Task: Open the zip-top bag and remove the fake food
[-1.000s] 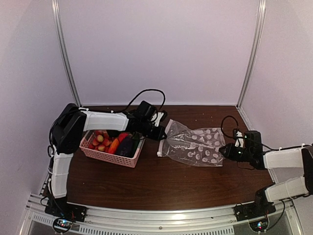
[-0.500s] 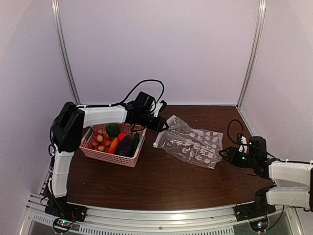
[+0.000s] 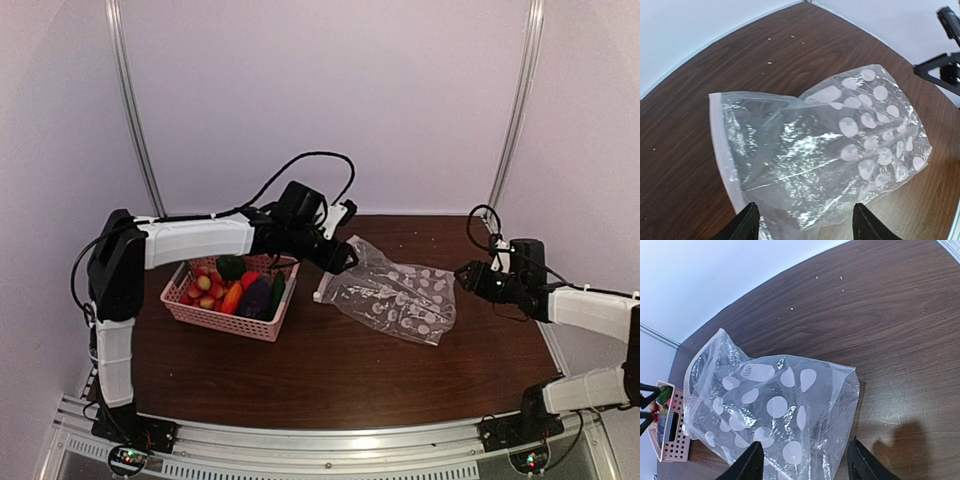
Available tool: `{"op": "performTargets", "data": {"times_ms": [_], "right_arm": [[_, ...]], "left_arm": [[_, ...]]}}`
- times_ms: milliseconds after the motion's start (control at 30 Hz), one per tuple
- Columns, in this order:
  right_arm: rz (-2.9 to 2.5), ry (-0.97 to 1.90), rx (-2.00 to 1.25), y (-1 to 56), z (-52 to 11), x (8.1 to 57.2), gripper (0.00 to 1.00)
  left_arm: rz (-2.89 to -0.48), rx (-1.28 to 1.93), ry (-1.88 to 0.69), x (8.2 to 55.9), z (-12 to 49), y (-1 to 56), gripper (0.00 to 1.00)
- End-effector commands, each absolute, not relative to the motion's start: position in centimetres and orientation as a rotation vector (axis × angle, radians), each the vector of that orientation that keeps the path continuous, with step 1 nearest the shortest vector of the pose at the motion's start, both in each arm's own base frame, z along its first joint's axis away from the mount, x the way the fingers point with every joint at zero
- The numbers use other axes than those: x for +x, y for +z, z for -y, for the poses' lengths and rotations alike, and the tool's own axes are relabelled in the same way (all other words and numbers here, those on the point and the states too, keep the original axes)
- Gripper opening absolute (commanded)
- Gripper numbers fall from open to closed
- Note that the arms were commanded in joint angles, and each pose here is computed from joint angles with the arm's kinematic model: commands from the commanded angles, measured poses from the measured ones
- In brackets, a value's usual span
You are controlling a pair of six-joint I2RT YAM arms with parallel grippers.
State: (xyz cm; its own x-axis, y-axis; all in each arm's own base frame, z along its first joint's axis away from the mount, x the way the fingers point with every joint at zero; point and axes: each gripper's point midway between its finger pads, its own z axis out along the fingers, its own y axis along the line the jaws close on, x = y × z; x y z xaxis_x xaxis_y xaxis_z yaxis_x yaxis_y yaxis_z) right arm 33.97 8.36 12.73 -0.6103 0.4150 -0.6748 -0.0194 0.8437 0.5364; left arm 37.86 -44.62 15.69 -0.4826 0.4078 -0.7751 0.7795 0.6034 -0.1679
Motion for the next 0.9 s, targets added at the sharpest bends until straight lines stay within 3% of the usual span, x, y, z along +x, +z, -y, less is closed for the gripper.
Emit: {"op": "performTargets", "data": {"times_ms": [0,567,767,867], "right_arm": [[-2.164,0.599,0.290,12.0,-7.7,36.0,0.58],[-2.116,0.657,0.429,8.6,-7.1,41.6,0.57],[-2.105,0.738,0.477,6.8,-7.2,42.6,0.33],[-2.078,0.817,0.502,6.2,-7.7,42.9,0.27]], "left_arm": [[-2.108,1.024,-0.655,36.2,45.5,13.6,0.65],[-2.314,1.031,-0.499,37.3,45.3,3.3,0.64],[-2.363,1.030,-0.440,37.5,44.5,1.4,0.63],[-2.374,1.037,-0.423,37.5,44.2,1.0,0.63]]}}
